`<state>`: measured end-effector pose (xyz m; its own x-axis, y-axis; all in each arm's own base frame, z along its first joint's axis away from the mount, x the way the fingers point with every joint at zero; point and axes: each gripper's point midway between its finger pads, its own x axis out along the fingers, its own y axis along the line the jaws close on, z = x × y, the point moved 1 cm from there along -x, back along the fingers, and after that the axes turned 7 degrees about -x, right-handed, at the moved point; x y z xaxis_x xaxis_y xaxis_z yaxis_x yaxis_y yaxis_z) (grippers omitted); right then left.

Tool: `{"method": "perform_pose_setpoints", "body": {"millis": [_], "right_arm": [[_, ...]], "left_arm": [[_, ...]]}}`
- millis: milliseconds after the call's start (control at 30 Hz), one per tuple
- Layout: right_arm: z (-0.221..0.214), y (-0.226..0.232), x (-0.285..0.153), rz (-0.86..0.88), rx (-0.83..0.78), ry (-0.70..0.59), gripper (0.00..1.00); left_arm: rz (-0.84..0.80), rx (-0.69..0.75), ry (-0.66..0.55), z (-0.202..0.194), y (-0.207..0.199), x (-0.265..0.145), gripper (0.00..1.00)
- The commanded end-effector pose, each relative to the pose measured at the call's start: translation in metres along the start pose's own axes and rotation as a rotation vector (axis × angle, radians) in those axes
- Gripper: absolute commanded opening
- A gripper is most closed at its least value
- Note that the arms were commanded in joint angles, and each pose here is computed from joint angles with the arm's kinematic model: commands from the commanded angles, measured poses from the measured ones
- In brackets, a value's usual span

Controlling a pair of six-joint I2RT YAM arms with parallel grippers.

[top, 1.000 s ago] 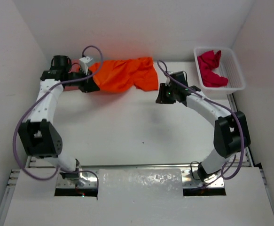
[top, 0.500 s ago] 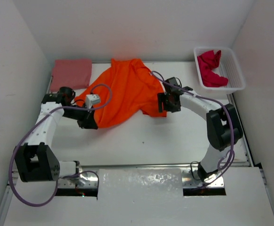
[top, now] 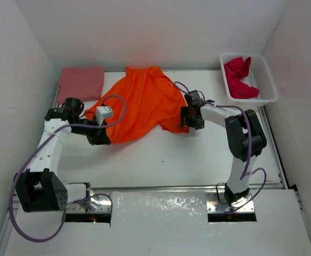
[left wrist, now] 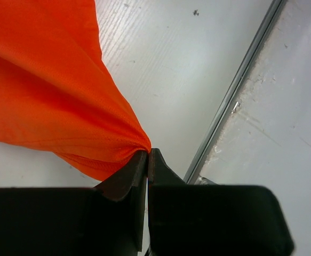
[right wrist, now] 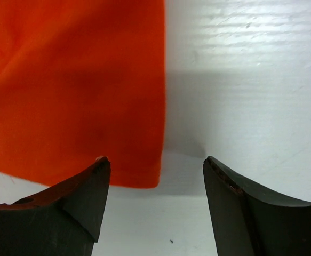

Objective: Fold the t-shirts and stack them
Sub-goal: Flatten out the tshirt

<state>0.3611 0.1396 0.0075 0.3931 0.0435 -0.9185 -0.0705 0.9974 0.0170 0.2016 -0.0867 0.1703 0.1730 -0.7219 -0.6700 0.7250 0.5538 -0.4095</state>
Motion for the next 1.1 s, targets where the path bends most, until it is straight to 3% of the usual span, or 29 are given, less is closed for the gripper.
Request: {"method": "perform_pose_setpoints", "body": {"millis": [0,133,233,267,367,400,467,600,700,900,1067], "right_arm": [[0.027,0.008,0.005,0.04,0.064,-0.071,0.68],[0.012,0.012,0.026,0.044,0.089,-0.012,0.64],[-0.019,0.01,0.044,0.039,0.096,0.091,0.37],[-0.041,0.015,0.05,0.075,0.119,0.147,0.23],[-0.047,0.027,0.048,0.153,0.175,0.125,0.0],[-0.059,0.028,0.045,0.179,0.182,0.142,0.0],[-0.037,0.027,0.024,0.215,0.198,0.032,0.0],[-0.035,0.011,-0.019,0.304,0.279,-0.113,0.0],[-0.052,0.003,-0.053,0.329,0.182,-0.138,0.0],[-0.174,-0.013,-0.073,0.308,0.143,0.06,0.0],[-0.201,-0.039,-0.069,0.181,0.116,0.074,0.0]], "left_arm": [[0.003,0.052,-0.056,0.013,-0.005,-0.005,0.0],[0.004,0.043,-0.06,0.013,-0.003,-0.003,0.0],[0.01,0.043,-0.062,0.014,-0.002,-0.003,0.0],[0.019,0.042,-0.063,0.014,0.0,-0.003,0.0],[0.042,0.048,-0.065,0.017,0.005,-0.004,0.0],[0.055,0.046,-0.061,0.017,0.007,-0.005,0.0],[0.093,0.049,-0.057,0.02,0.014,-0.008,0.0],[0.146,0.023,-0.056,0.022,0.024,-0.01,0.0],[0.152,0.027,-0.051,0.021,0.026,-0.009,0.0],[0.117,0.043,-0.047,0.015,0.025,0.002,0.0],[0.073,0.026,-0.046,0.011,0.03,0.022,0.0]]}}
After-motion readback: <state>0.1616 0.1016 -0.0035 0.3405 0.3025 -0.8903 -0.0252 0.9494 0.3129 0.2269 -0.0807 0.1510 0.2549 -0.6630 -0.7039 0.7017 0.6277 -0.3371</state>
